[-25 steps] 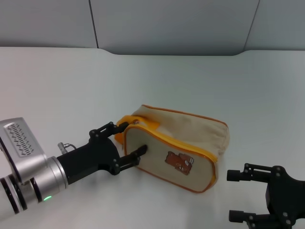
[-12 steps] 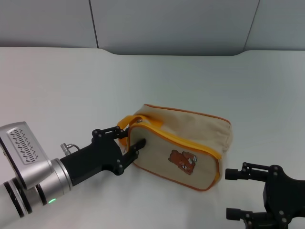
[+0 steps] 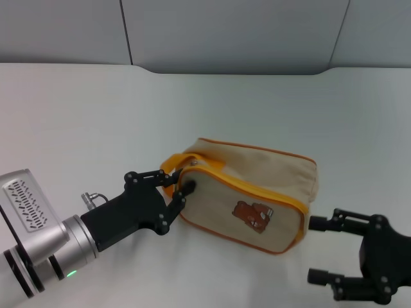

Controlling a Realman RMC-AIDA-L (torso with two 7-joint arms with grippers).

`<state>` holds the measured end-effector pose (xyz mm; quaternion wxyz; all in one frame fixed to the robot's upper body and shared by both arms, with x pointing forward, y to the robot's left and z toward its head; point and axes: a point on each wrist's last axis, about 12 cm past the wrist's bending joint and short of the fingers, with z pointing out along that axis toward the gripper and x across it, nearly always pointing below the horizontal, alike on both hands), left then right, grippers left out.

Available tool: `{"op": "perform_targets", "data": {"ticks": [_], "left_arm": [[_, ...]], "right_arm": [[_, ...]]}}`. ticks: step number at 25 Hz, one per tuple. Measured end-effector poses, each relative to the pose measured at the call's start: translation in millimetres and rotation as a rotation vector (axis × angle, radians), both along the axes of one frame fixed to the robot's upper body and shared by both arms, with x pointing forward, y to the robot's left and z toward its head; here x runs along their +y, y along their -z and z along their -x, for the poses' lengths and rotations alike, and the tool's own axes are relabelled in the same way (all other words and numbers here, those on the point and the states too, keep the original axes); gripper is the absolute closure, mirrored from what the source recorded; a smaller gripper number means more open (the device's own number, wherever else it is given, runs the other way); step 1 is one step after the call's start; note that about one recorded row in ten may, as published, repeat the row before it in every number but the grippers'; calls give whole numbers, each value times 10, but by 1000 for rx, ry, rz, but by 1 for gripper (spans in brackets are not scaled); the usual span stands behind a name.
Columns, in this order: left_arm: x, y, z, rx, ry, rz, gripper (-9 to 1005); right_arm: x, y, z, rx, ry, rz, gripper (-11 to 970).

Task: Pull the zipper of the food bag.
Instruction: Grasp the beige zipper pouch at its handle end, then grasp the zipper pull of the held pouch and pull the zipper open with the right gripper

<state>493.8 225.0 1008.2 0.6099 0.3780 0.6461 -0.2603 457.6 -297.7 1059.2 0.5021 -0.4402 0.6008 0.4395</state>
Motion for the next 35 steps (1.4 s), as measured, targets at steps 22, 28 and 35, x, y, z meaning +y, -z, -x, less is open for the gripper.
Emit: {"op": "perform_targets", "data": {"ticks": [22, 28, 35], "left_arm": [[16, -353, -105, -411, 61, -12, 872], [-69, -451, -227, -536, 100, -70, 884], [-97, -560, -272, -625, 136, -62, 899]], "right_arm": [[-234, -50, 61, -297, 576, -294, 178], [60, 85, -10, -449, 709, -264, 178], [473, 156, -188, -600, 724, -134, 178]]}}
